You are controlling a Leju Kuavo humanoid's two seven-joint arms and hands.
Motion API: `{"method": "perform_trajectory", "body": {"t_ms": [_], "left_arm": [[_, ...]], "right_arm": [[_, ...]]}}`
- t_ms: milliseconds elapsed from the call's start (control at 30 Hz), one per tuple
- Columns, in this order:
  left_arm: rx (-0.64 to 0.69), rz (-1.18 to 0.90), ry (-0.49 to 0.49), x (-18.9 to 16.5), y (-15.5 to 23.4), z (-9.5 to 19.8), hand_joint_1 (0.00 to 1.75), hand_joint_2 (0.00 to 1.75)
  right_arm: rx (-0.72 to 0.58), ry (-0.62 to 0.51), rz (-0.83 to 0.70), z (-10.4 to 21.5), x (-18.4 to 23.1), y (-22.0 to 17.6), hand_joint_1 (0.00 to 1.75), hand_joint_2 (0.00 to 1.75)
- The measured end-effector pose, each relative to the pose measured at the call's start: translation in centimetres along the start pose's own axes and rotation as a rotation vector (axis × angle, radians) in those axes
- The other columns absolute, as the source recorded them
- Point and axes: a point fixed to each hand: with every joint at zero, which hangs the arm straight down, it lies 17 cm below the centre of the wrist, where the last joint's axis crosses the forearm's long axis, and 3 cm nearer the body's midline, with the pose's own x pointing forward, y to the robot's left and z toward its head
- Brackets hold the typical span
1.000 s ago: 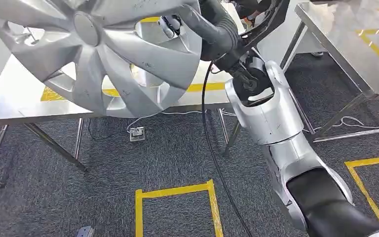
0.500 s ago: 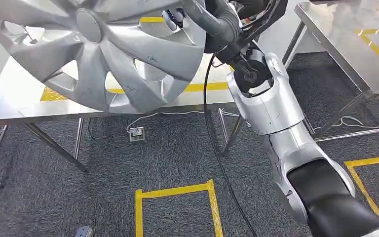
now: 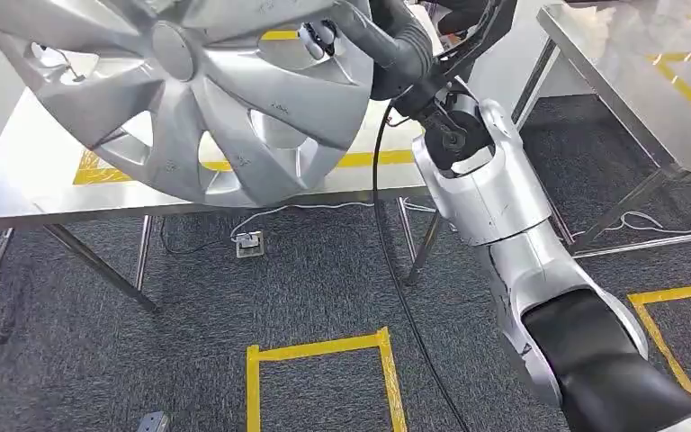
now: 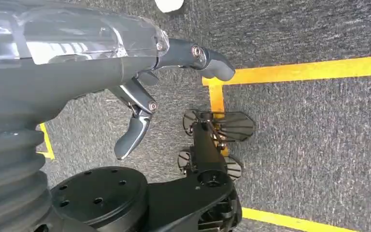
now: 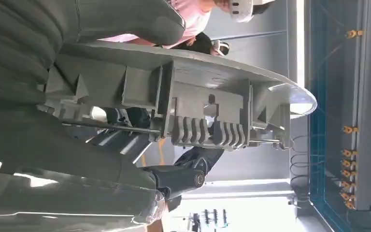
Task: Take the parts from the cabinet and place them on the table.
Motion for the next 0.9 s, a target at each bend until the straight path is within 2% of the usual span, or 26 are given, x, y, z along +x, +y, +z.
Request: {"method": "perform_trajectory", "body": {"t_ms": [900], "left_arm": [[0.000,0.003,-0.002,0.13,0.28,-0.02,0.00,1.75]], "right_arm": [[-0.013,0.007,-0.004,-0.05,-0.36,-0.51,1.75,1.75]]}}
